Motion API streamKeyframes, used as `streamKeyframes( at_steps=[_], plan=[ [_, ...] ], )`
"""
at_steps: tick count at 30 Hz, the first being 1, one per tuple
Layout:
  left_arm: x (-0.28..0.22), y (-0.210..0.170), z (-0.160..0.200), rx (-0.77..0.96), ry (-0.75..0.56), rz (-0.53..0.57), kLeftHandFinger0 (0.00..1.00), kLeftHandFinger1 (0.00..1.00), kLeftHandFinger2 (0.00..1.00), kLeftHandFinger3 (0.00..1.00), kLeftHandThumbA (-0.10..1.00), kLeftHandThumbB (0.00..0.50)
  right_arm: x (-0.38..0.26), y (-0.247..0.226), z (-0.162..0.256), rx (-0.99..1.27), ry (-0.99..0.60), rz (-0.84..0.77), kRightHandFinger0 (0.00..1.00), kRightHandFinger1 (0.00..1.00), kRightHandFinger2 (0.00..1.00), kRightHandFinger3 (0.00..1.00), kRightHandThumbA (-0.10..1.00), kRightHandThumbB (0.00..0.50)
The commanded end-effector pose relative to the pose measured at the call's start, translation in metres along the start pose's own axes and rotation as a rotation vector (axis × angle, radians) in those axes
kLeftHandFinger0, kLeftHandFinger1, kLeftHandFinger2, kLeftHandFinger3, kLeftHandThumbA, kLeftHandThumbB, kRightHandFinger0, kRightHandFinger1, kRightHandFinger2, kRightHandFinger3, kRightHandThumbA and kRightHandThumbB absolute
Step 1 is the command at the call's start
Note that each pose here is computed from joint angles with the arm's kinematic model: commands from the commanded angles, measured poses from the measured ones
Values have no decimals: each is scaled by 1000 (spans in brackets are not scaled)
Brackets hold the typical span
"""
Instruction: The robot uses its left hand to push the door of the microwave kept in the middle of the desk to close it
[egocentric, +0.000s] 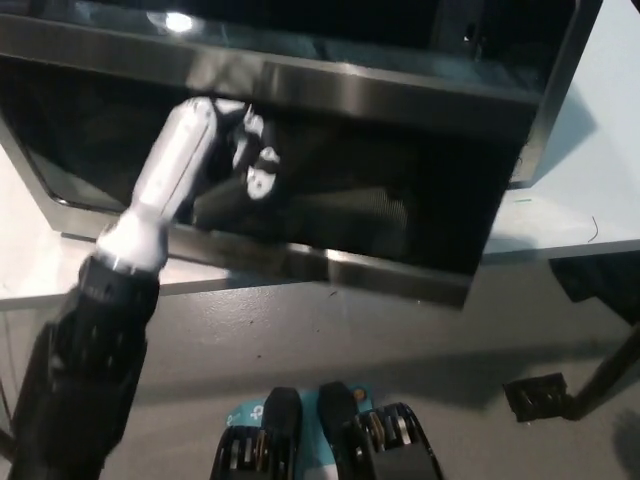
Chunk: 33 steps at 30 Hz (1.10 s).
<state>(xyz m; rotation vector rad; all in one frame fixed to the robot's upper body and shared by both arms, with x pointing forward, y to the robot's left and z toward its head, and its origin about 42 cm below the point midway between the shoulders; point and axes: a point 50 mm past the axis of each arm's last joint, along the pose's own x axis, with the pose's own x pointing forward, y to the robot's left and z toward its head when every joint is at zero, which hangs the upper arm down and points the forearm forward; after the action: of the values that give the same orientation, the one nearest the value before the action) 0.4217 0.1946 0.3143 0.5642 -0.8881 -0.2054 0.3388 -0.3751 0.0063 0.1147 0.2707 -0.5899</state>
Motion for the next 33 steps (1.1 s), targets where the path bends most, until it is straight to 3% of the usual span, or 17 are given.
streamKeyframes(
  at_steps=[1,6,10,14,18,26,33],
  plan=[
    [37,20,-9,92,-88,50,0,0,0,86,-100,31,2,0,11,58,-73,-16,591,581,604,627,54,205],
    [61,22,-25,128,-63,58,0,0,0,79,-100,42,0,0,7,51,-53,-9,615,606,635,654,67,185],
    [73,26,-34,182,-34,73,0,0,0,74,-100,67,0,1,6,39,-48,-14,556,564,612,665,53,169],
    [73,29,-37,208,-18,81,0,0,0,40,-100,55,0,1,5,61,-46,-15,570,571,611,659,18,181],
    [70,35,-43,220,-1,87,0,0,0,58,-100,52,-1,2,3,64,-35,-16,547,557,609,680,19,155],
    [20,28,-19,185,-74,87,0,0,2,92,-100,64,-3,3,3,60,-41,-24,557,557,602,658,30,182],
    [-79,23,44,129,-140,124,0,0,0,41,-100,24,3,5,12,66,-55,-14,617,596,635,682,60,185]
  ],
)
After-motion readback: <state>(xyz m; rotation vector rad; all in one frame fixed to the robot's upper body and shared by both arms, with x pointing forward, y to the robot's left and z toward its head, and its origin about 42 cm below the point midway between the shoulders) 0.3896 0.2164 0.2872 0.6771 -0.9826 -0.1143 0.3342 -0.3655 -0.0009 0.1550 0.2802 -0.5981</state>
